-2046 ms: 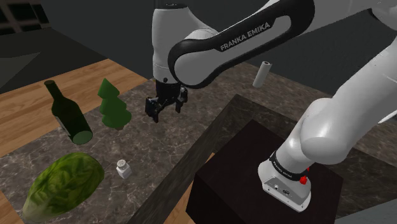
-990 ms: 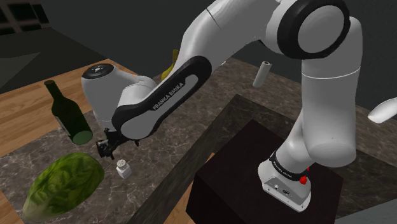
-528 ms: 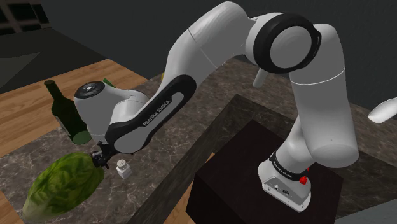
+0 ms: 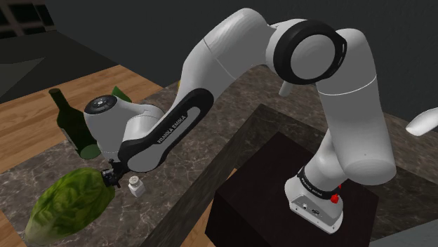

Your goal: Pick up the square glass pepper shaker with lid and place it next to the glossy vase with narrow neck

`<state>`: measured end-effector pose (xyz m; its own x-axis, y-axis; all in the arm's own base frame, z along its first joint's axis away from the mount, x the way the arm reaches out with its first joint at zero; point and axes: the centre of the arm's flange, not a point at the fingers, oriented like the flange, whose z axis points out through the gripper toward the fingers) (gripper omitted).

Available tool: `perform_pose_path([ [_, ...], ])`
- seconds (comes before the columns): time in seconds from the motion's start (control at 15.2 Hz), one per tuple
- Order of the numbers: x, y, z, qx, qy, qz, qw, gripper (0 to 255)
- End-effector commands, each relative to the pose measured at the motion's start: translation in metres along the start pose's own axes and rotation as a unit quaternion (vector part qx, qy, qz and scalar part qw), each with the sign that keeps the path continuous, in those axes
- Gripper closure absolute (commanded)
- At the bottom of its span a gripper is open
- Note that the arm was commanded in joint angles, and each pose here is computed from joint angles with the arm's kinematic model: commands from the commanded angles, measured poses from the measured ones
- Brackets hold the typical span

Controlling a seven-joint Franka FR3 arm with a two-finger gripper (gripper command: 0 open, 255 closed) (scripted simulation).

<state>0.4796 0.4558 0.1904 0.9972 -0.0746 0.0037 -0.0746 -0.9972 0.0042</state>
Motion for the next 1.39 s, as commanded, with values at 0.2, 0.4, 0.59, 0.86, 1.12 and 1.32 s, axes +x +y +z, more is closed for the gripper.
perform_pose_path([
  [0.2,-0.001,0.000,0.004,-0.002,-0.002,-0.001,1.0000,255],
  [0.4,-0.001,0.002,0.004,-0.002,-0.002,-0.001,1.0000,255],
  [0.59,0.001,0.002,0.005,-0.002,-0.002,-0.001,1.0000,255],
  [0.86,-0.001,0.000,-0.002,-0.002,-0.002,-0.001,1.0000,255],
  [1.12,-0.001,0.000,-0.023,-0.002,-0.002,-0.001,1.0000,255],
  [1.32,-0.001,0.000,-0.039,-0.002,-0.002,-0.001,1.0000,255],
])
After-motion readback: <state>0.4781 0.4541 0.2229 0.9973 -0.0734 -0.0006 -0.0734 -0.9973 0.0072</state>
